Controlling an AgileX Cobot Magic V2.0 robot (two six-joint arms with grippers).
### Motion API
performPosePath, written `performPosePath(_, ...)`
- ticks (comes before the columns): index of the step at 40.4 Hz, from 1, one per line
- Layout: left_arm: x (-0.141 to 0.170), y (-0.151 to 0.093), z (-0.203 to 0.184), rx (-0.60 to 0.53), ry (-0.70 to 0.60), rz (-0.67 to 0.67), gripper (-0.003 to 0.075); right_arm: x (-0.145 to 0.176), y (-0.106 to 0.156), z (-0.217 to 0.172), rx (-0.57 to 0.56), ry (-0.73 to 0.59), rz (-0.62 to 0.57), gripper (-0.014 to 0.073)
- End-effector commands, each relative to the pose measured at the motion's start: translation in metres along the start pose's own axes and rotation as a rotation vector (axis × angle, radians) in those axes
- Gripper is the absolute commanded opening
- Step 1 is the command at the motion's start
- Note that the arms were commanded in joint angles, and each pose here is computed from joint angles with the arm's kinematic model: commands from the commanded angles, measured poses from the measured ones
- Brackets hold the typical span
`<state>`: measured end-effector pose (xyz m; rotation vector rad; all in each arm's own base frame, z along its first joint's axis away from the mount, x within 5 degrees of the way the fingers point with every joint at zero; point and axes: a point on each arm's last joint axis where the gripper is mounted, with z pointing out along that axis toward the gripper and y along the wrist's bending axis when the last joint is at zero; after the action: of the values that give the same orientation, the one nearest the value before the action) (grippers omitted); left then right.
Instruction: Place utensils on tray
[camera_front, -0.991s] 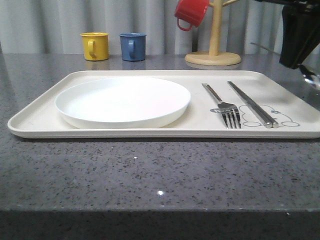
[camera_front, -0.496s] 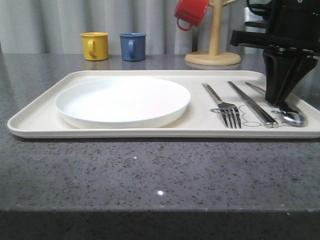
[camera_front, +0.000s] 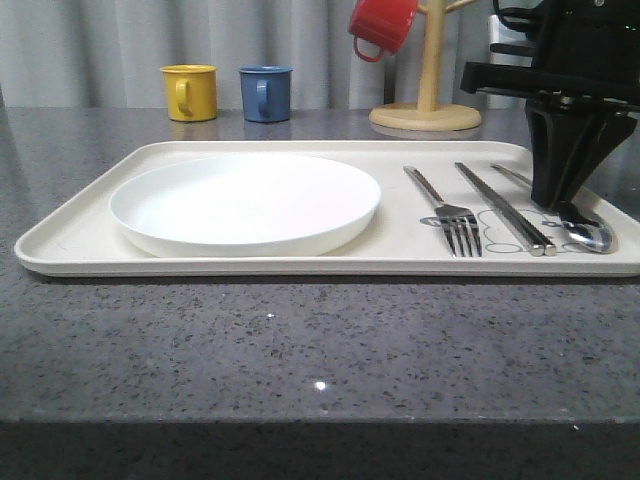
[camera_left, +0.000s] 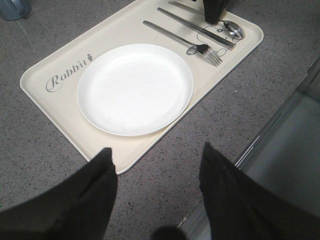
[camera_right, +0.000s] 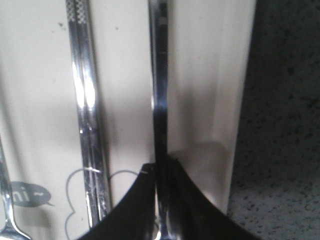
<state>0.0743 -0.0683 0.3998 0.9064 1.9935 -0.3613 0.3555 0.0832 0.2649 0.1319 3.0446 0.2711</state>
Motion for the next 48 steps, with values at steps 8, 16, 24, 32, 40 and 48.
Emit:
performPosePath(8, -0.011, 0.001, -0.005, -0.005, -0.087, -0.007, 0.0369, 0.004, 0.001, -0.03, 0.002, -0.093, -0.028, 0.0322)
performPosePath(16, -0.011, 0.001, -0.005, -0.005, -0.087, -0.007, 0.0369, 0.024, 0.003, -0.08, -0.032, -0.245, -0.117, 0.0322)
performPosePath(24, -0.011, 0.001, -0.005, -0.005, -0.087, -0.007, 0.0369, 0.075, -0.001, -0.148, -0.06, -0.445, -0.243, 0.0322)
performPosePath(32, -0.011, 0.001, -0.005, -0.005, -0.087, -0.007, 0.0368, 0.145, -0.017, -0.182, -0.067, -0.623, -0.333, 0.0322)
performPosePath(40, -0.011, 0.001, -0.005, -0.005, -0.087, -0.007, 0.0368, 0.214, -0.036, -0.192, -0.09, -0.804, -0.349, 0.0322)
performPosePath(48, -0.011, 0.001, -0.005, -0.005, -0.087, -0.007, 0.0368, 0.273, -0.056, -0.188, -0.097, -0.933, -0.362, 0.0322)
